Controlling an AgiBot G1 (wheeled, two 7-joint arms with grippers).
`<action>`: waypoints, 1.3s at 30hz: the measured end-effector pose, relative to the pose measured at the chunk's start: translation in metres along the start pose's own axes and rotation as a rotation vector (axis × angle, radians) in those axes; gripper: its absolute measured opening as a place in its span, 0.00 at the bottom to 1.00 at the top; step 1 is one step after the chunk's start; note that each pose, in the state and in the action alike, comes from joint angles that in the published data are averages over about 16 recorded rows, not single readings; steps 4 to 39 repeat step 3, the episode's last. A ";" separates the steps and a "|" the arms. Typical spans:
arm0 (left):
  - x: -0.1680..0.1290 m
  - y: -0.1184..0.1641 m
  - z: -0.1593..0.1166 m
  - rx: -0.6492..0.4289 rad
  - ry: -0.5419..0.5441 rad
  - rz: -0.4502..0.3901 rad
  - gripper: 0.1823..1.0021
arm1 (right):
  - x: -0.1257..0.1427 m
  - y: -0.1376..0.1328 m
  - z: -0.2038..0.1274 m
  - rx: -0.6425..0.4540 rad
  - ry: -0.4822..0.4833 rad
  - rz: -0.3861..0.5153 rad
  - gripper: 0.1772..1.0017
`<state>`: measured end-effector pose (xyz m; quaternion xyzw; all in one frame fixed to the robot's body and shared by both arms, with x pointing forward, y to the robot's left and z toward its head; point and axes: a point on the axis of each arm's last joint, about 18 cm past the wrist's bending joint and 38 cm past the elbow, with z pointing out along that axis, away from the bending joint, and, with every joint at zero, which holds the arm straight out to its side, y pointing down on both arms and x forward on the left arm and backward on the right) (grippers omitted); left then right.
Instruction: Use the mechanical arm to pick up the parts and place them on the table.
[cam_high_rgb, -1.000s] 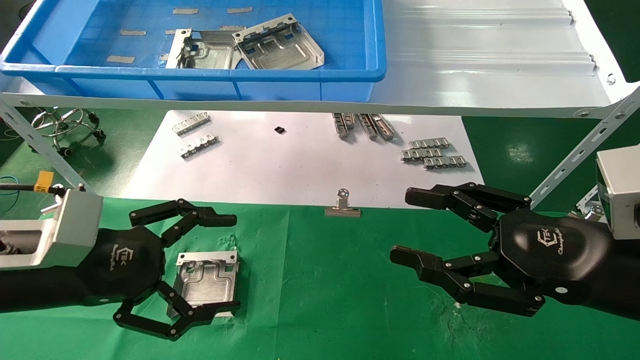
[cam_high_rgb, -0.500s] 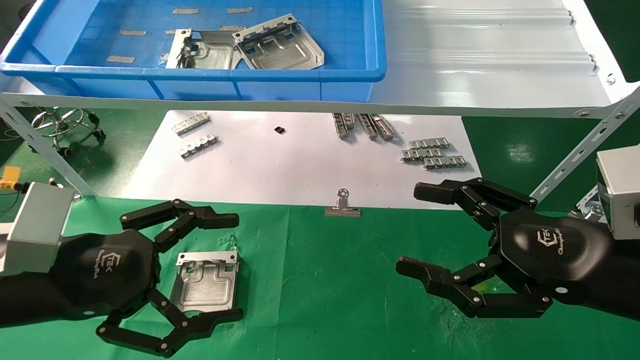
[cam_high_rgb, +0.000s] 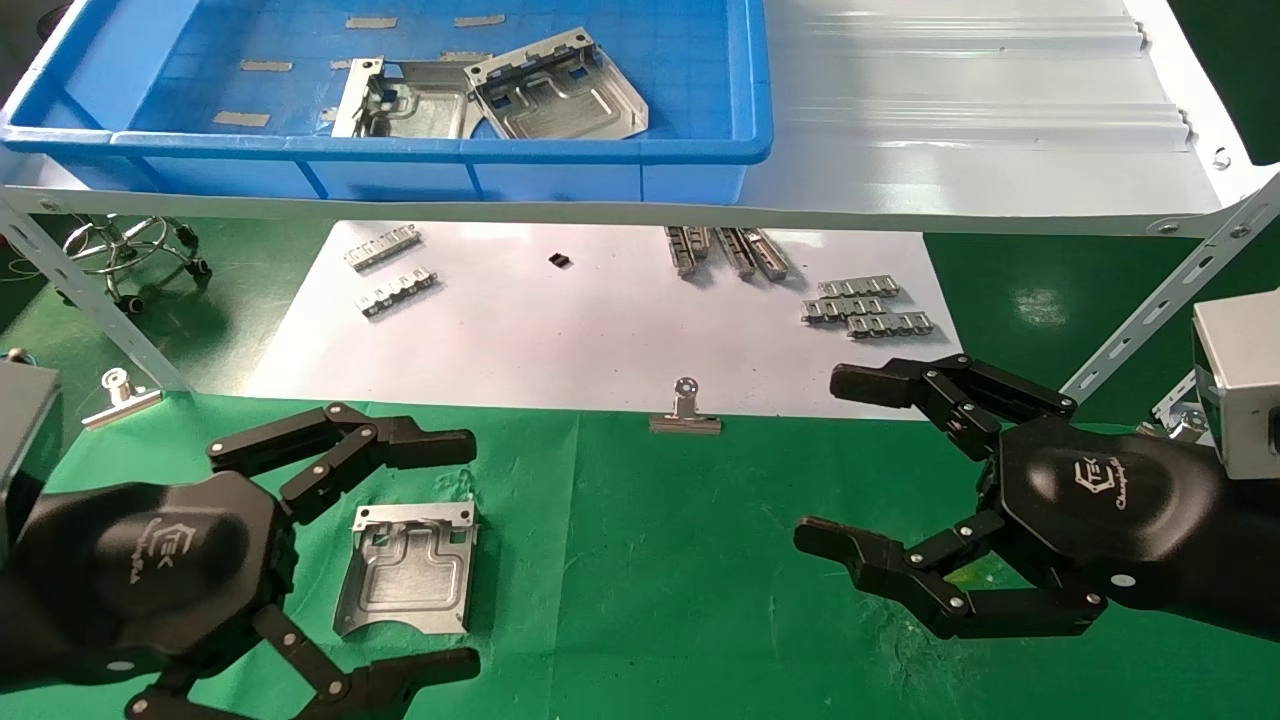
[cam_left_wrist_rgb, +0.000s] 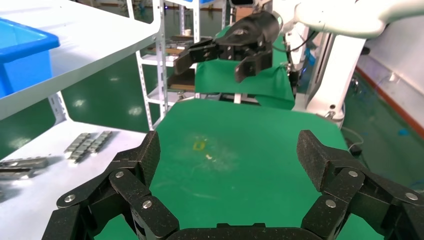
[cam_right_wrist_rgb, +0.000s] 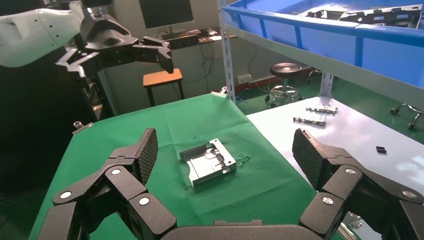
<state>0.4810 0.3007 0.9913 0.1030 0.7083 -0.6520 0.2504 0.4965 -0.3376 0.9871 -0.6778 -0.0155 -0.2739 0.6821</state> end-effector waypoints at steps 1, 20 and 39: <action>0.001 -0.001 0.000 0.002 0.001 -0.002 1.00 | 0.000 0.000 0.000 0.000 0.000 0.000 1.00; 0.002 -0.002 0.000 0.007 0.002 -0.006 1.00 | 0.000 0.000 0.000 0.000 0.000 0.000 1.00; 0.002 -0.002 0.000 0.007 0.002 -0.006 1.00 | 0.000 0.000 0.000 0.000 0.000 0.000 1.00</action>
